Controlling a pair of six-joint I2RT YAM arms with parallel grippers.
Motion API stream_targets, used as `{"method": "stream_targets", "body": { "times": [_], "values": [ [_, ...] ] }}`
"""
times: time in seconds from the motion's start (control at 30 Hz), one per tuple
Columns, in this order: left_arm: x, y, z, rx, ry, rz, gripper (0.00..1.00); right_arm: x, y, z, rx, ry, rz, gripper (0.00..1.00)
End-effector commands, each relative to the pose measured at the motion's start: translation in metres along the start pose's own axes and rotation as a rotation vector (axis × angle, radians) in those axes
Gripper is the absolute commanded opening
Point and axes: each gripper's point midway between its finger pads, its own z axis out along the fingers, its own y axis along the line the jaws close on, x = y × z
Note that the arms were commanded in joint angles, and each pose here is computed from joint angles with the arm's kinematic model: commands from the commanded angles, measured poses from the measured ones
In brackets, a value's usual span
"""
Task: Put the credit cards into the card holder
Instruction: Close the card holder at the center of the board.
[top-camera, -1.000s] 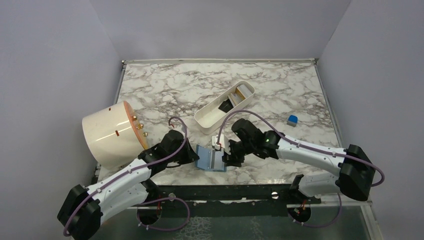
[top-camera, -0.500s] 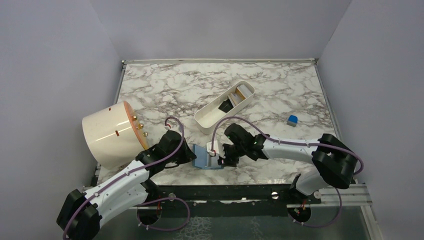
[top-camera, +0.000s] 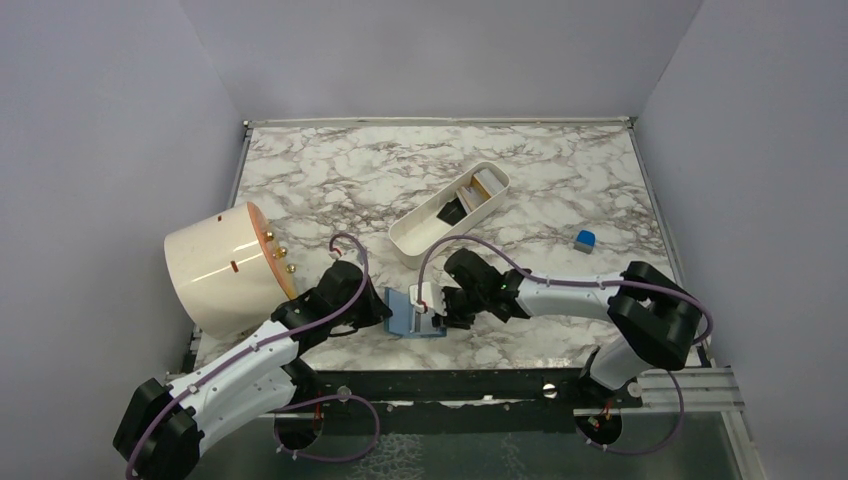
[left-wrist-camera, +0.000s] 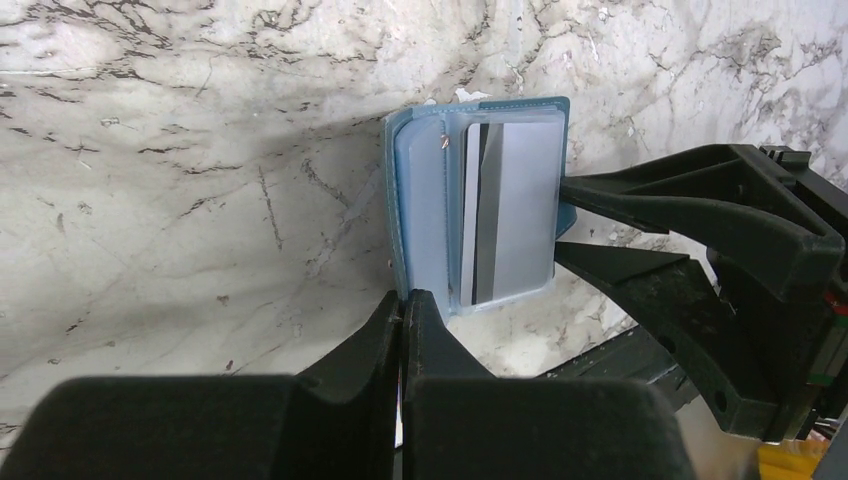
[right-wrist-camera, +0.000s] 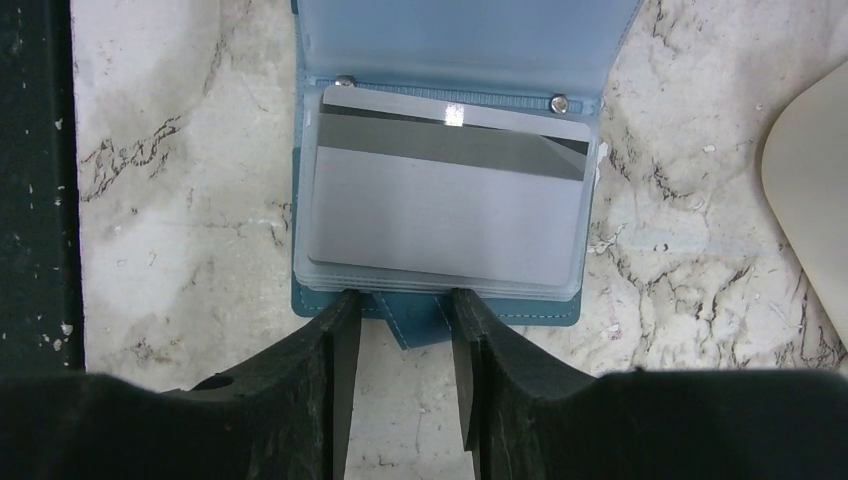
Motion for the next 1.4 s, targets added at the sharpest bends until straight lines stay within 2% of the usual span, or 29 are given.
{"method": "stream_targets", "body": {
  "times": [0.0, 0.17, 0.3, 0.47, 0.67, 0.8, 0.97, 1.2, 1.37],
  "values": [
    [-0.004, 0.005, 0.001, -0.027, -0.022, 0.008, 0.0, 0.011, -0.012, 0.005, 0.047, 0.063, -0.029, 0.35],
    [-0.01, 0.009, -0.001, -0.058, -0.044, 0.004, 0.0, 0.025, -0.011, 0.005, 0.035, 0.138, -0.025, 0.21],
    [-0.013, 0.012, -0.003, -0.08, -0.061, -0.004, 0.0, 0.033, -0.017, 0.001, 0.074, 0.185, -0.021, 0.03],
    [-0.013, 0.015, -0.002, -0.094, -0.062, -0.008, 0.0, 0.033, -0.027, -0.004, 0.137, 0.189, -0.03, 0.01],
    [-0.015, 0.018, -0.003, -0.121, -0.07, -0.013, 0.0, -0.009, -0.04, -0.018, 0.243, -0.032, 0.05, 0.01],
    [-0.017, 0.018, -0.005, -0.123, -0.081, -0.019, 0.0, -0.017, -0.047, -0.02, 0.308, -0.09, 0.173, 0.01],
    [-0.017, 0.022, -0.005, -0.139, -0.089, -0.024, 0.0, -0.031, -0.052, -0.031, 0.393, -0.233, 0.312, 0.01],
    [-0.018, 0.024, -0.004, -0.162, -0.084, -0.021, 0.0, -0.051, -0.032, -0.043, 0.339, -0.44, 0.358, 0.01],
    [-0.02, 0.019, -0.004, -0.152, -0.075, -0.014, 0.0, -0.064, -0.018, -0.041, 0.264, -0.543, 0.356, 0.01]
  ]
}}
